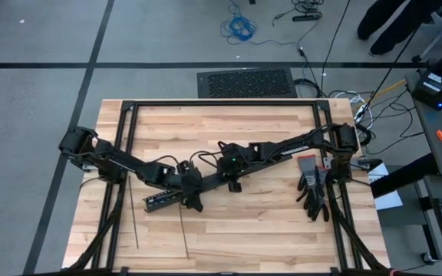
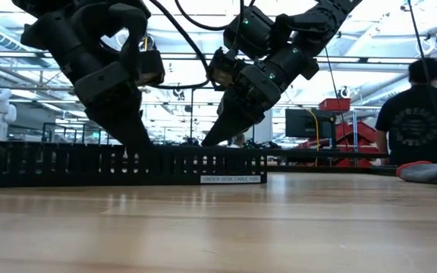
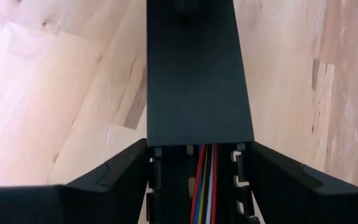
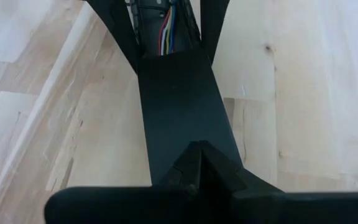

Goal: Ziptie cables
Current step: Close the black cable duct with the cable duct cover

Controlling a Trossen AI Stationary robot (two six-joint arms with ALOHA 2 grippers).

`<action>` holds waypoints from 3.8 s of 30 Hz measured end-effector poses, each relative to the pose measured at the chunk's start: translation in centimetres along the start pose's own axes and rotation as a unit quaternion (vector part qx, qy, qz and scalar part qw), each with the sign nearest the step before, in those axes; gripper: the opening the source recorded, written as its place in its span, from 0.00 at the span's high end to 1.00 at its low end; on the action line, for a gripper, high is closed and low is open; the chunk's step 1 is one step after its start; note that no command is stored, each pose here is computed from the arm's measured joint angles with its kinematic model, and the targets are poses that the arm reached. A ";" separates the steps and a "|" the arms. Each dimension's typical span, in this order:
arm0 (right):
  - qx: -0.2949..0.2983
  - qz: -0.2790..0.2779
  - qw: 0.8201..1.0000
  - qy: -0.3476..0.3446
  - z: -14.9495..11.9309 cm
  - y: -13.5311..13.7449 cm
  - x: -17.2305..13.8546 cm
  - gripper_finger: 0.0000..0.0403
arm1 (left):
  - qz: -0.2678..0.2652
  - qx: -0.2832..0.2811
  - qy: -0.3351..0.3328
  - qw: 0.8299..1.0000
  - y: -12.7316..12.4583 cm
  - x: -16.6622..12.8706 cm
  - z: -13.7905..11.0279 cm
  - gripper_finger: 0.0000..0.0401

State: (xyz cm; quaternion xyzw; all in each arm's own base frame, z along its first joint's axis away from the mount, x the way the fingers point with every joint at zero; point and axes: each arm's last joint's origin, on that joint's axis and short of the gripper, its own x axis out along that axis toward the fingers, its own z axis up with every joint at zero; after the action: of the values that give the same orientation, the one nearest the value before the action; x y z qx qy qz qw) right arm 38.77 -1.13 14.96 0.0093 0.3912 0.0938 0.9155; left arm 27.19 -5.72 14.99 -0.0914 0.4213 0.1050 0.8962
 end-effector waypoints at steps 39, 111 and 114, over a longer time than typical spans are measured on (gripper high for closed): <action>-0.038 -0.001 0.999 -0.026 0.6 -0.2 -0.5 0.96 | 0.007 0.005 -0.003 1.000 0.1 -0.1 0.3 0.38; 0.040 -0.156 0.986 -0.035 0.3 5.0 -2.3 0.70 | 0.155 0.051 -0.118 0.979 -0.4 -9.7 2.5 0.20; 0.027 -0.155 0.985 -0.072 1.1 5.0 -2.4 0.70 | 0.194 0.059 -0.145 0.969 -0.4 -9.6 2.8 0.20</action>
State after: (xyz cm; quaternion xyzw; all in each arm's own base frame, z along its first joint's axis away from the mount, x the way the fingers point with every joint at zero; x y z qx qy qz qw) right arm 37.11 3.37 17.85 -0.0200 0.3235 -0.0611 0.9440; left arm 23.38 -6.45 24.27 0.0615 0.3025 0.2635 0.9140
